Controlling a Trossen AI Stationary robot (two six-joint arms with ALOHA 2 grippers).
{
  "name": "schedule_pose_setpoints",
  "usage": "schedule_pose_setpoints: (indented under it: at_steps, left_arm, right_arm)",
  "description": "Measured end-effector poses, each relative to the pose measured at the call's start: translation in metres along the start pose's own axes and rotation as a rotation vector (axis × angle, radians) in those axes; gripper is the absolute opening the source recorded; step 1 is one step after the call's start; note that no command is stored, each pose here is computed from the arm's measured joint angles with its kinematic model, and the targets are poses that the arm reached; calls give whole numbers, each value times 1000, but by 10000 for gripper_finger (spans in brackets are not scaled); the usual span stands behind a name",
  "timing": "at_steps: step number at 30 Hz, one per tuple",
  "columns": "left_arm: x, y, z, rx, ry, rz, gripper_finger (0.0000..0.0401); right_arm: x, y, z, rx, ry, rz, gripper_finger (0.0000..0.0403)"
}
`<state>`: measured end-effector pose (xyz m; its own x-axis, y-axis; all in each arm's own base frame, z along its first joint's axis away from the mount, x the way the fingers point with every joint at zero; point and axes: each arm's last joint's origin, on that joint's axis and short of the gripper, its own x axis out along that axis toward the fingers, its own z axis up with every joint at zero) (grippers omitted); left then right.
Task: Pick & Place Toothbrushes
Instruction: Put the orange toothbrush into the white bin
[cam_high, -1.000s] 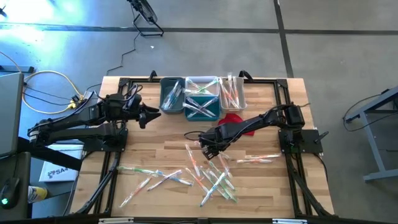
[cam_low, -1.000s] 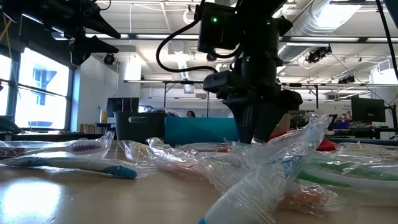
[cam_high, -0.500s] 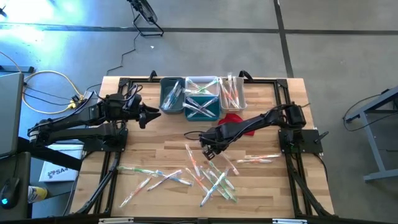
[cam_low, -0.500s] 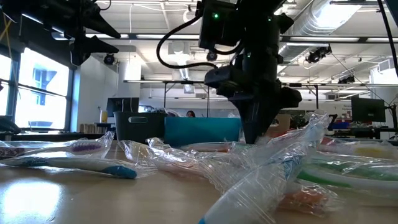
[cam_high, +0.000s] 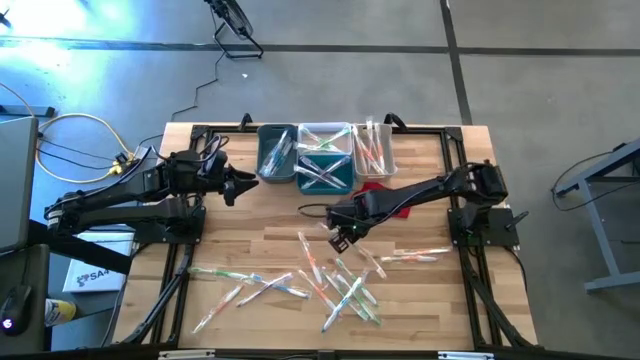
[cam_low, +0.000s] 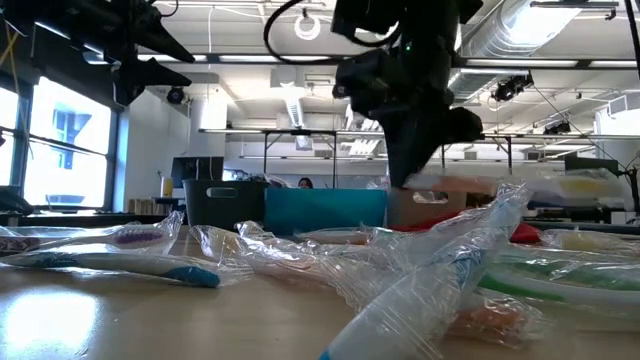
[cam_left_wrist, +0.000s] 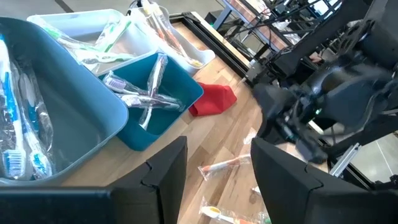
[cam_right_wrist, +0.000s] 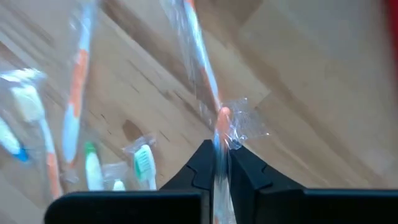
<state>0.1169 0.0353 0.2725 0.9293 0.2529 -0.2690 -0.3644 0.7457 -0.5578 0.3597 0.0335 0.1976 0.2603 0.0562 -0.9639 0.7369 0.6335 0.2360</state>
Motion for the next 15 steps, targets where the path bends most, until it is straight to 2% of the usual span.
schedule_pose_setpoints:
  at_steps: [15]
  left_arm:
    - [0,0,0,-1,-1,1,175]
  right_arm:
    - [-72,-18,25,23,-288,131,19]
